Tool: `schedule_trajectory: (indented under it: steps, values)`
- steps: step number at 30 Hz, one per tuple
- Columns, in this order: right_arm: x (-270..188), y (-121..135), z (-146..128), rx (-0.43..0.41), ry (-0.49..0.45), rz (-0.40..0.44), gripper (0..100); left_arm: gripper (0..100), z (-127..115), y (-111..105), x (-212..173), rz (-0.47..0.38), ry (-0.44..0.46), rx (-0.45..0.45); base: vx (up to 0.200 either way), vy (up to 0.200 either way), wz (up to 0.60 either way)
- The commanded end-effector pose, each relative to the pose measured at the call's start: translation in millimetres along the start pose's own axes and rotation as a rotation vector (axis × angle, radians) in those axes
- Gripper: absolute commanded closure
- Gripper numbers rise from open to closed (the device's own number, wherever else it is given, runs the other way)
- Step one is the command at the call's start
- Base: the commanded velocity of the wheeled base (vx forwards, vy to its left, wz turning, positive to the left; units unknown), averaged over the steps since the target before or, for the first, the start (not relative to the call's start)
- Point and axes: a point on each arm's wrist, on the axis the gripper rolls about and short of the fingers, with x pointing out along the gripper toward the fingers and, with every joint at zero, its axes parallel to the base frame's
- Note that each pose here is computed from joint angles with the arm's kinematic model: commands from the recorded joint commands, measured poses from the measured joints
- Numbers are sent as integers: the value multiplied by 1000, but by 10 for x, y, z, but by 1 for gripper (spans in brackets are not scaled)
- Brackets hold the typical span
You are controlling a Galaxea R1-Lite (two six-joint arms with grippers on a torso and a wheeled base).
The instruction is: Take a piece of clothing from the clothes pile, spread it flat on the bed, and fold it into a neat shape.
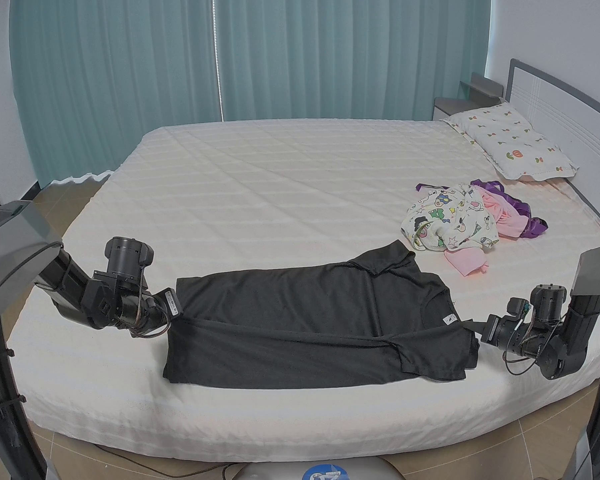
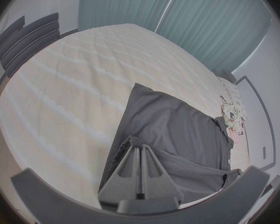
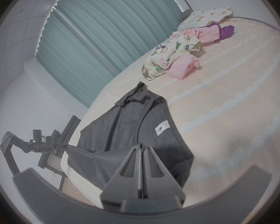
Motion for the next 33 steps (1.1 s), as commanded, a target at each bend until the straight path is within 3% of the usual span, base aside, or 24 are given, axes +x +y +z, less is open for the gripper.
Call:
schedule_trajectory:
  steps: [1,4,11,20,33]
  values:
    - [-81,39,-15,25,-23,18,100,100,-21,74,-251,-2,-14,-14,0,0,0]
    - [-165,72,-4,36,-63,48,100,100,-86,129,-363,-1,-5,-19,0,0,0]
    - [-379,146,18,37,-55,112,100,100,-197,171,-689,-69,16,-22,0,0,0]
    - [-556,219,62,30,-72,120,100,100,-402,286,-871,-81,60,-26,0,0,0]
    - [-762,268,134,22,-102,138,100,100,-477,315,-937,-117,89,-28,0,0,0]
